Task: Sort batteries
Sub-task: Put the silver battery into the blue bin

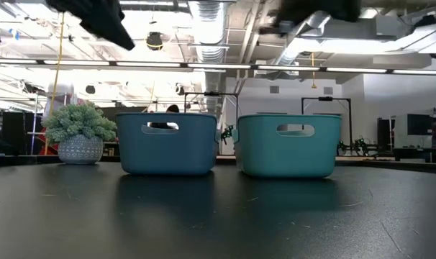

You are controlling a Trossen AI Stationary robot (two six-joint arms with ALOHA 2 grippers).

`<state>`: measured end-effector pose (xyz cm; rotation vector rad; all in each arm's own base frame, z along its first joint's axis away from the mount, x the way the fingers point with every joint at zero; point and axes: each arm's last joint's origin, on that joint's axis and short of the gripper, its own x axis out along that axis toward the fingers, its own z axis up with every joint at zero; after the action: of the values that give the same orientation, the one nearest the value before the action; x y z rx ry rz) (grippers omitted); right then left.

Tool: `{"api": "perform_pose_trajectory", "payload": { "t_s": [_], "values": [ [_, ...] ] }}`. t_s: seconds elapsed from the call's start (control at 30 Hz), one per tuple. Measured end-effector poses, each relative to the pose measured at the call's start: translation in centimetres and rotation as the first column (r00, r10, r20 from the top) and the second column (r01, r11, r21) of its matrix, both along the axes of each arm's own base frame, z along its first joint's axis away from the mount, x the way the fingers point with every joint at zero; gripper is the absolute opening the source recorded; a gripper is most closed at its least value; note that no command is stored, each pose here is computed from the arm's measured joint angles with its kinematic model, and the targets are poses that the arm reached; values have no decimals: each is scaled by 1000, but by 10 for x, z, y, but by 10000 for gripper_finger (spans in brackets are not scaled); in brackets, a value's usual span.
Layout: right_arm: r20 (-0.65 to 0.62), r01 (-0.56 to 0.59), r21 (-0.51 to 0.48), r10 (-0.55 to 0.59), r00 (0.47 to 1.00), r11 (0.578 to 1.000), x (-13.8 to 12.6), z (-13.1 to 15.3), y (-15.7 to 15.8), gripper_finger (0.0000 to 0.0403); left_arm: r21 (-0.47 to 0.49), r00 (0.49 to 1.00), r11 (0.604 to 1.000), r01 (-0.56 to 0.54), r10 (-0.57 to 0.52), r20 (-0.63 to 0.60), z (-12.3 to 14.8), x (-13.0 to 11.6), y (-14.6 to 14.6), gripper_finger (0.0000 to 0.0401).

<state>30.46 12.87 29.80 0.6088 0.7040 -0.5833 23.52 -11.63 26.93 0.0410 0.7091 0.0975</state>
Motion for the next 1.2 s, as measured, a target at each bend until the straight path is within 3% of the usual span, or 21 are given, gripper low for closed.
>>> {"api": "perform_pose_trajectory", "payload": {
  "t_s": [0.3,0.47,0.6,0.73,0.93,1.2],
  "values": [
    [-38,-127,-81,124,991,989,101,19,-49,37,-26,992,996,-85,88,92,-7,-68,59,158],
    [-65,-161,-43,158,985,986,149,1,-81,37,-89,971,990,-111,127,203,-7,-103,79,158],
    [-108,-152,33,155,982,988,176,-30,-107,37,-100,955,990,-97,121,272,-7,-122,87,158],
    [-171,-105,145,130,977,984,190,-70,-127,37,-65,957,994,-91,106,269,-7,-137,93,158],
    [-273,-36,256,108,956,966,198,-119,-137,43,-53,938,986,-159,168,303,-6,-152,101,158],
    [-275,-46,282,126,953,958,201,-127,-133,52,-25,922,976,-217,213,324,-6,-153,103,158]
  ]
}}
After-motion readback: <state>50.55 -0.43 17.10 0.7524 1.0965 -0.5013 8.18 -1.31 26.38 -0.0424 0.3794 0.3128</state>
